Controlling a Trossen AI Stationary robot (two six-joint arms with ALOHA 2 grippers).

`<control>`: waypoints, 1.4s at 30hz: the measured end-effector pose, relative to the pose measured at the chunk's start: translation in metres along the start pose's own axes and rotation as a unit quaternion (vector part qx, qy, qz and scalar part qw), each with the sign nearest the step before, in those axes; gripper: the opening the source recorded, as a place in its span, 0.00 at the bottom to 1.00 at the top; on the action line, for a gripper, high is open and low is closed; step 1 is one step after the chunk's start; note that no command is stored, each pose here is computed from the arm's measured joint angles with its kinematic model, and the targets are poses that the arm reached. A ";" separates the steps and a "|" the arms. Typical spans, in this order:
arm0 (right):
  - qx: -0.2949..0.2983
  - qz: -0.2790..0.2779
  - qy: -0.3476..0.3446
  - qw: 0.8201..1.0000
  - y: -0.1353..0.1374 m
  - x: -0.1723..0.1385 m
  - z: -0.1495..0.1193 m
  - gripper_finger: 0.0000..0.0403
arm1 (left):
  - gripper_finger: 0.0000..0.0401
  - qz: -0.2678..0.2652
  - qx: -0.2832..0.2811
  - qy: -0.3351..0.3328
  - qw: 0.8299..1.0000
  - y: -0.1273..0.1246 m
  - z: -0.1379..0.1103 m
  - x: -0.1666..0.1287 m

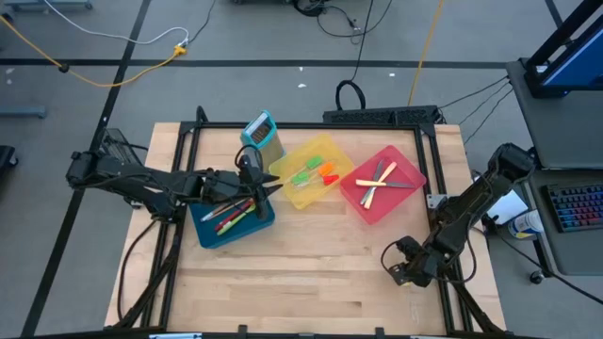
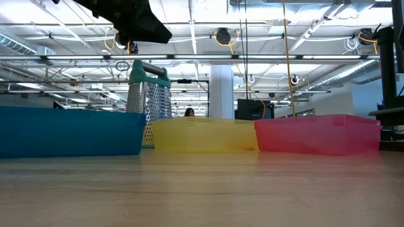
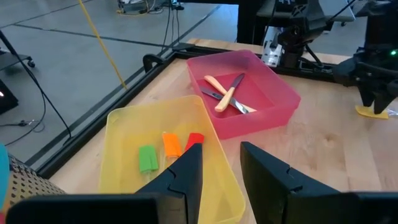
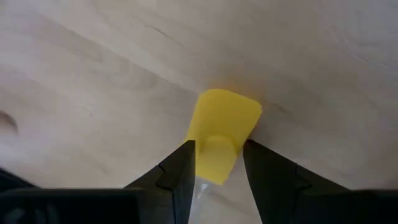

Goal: Pick & Place Kitchen Items
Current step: Put the yellow spatula into the yellow bin

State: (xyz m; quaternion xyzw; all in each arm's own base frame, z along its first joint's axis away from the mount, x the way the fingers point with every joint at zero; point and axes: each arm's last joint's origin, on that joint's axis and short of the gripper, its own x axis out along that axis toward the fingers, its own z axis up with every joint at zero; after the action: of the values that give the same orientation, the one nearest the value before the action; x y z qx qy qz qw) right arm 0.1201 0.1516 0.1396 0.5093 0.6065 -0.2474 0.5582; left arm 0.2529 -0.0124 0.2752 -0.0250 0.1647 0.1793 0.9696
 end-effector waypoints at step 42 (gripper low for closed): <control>-0.266 0.026 -0.197 0.943 0.016 0.042 0.013 0.00 | 0.28 0.001 0.008 0.021 1.000 0.000 -0.004 0.000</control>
State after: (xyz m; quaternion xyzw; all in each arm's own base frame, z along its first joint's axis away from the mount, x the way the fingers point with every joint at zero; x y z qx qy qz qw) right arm 0.1463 0.1603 0.1016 0.2990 0.5147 -0.1578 0.7879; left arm 0.2513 -0.0128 0.2711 -0.0206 0.1864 0.1784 0.9659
